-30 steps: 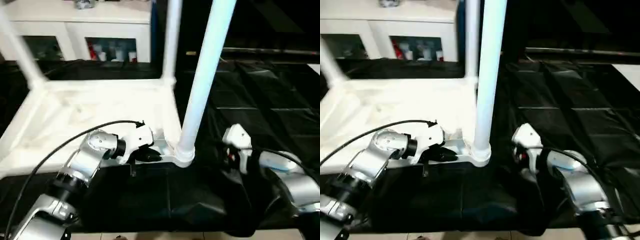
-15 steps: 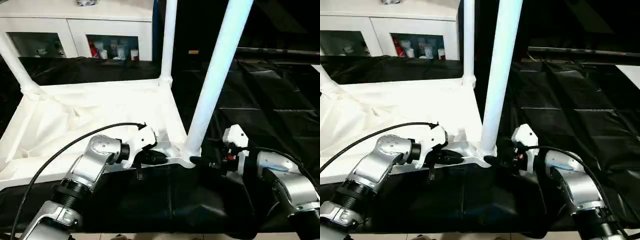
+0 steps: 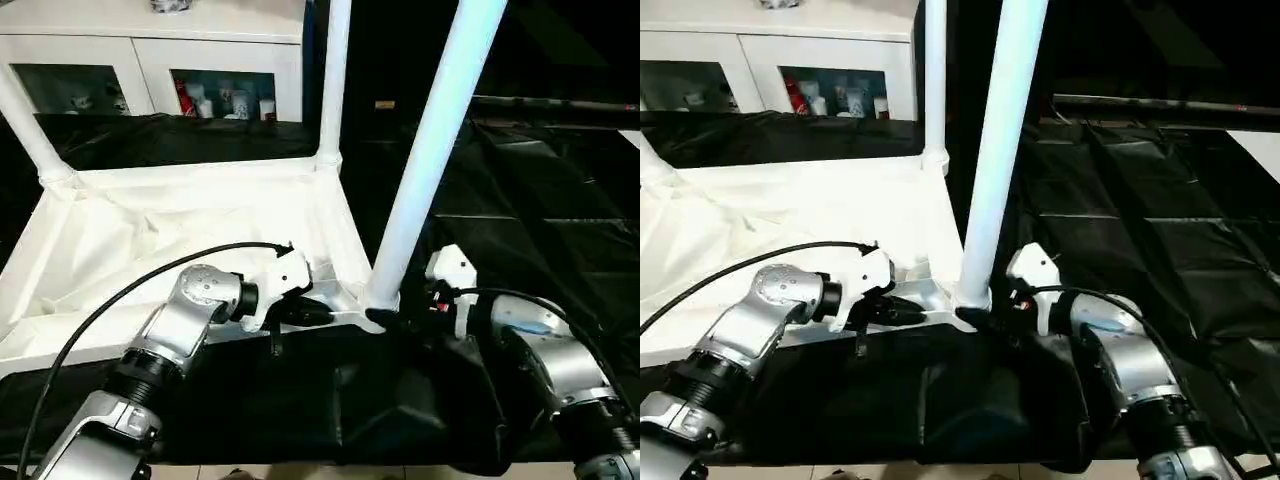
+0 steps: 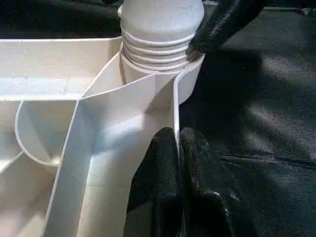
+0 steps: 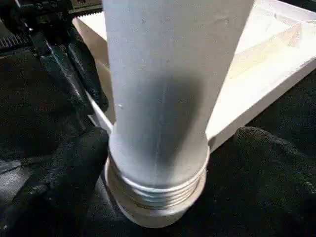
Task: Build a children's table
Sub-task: Rotate leg to tighten
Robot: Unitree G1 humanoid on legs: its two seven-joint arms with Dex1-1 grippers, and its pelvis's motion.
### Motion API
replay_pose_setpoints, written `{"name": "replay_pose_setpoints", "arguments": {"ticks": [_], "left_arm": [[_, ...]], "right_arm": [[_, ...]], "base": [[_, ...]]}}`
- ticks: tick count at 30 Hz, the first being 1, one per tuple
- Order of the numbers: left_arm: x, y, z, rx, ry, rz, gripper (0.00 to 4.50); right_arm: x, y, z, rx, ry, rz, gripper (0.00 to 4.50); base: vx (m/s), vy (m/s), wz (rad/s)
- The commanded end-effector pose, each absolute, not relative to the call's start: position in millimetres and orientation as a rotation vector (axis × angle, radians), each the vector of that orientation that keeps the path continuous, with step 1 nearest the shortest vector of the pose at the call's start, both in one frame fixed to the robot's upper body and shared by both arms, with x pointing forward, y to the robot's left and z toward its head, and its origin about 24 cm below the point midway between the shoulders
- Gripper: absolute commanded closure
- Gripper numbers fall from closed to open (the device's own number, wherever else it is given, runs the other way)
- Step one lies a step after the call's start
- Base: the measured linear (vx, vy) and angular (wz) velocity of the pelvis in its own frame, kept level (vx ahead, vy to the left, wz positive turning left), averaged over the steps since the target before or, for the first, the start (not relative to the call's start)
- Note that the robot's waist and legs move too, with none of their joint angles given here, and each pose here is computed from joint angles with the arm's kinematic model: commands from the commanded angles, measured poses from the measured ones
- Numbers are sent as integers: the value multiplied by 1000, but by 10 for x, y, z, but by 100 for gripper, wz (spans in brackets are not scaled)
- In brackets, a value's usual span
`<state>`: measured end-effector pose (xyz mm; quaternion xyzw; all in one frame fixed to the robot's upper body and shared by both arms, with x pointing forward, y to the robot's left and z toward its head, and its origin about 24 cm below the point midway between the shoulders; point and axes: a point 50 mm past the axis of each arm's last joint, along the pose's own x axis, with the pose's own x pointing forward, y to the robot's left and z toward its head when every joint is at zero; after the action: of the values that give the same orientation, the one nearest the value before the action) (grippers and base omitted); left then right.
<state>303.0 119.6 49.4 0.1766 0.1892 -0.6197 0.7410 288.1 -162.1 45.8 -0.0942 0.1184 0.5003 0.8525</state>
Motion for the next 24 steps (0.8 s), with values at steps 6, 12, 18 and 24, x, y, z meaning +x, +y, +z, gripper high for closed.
{"name": "replay_pose_setpoints", "arguments": {"ticks": [6, 12, 18, 24], "left_arm": [[3004, 1306, 371, 374, 488, -1368, 450], [3016, 1340, 370, 380, 497, -1368, 450], [3073, 1343, 360, 378, 483, -1290, 450], [3169, 1165, 292, 375, 466, -1134, 450]], "right_arm": [[2955, -1579, 499, -210, 222, 1068, 94], [2955, -1570, 486, -205, 226, 1089, 149], [2962, -1573, 397, -189, 242, 1013, 181], [2980, -1496, 113, -106, 288, 709, 185]], "base": [[0, 0, 0], [0, 0, 0], [0, 0, 0], [0, 0, 0]]}}
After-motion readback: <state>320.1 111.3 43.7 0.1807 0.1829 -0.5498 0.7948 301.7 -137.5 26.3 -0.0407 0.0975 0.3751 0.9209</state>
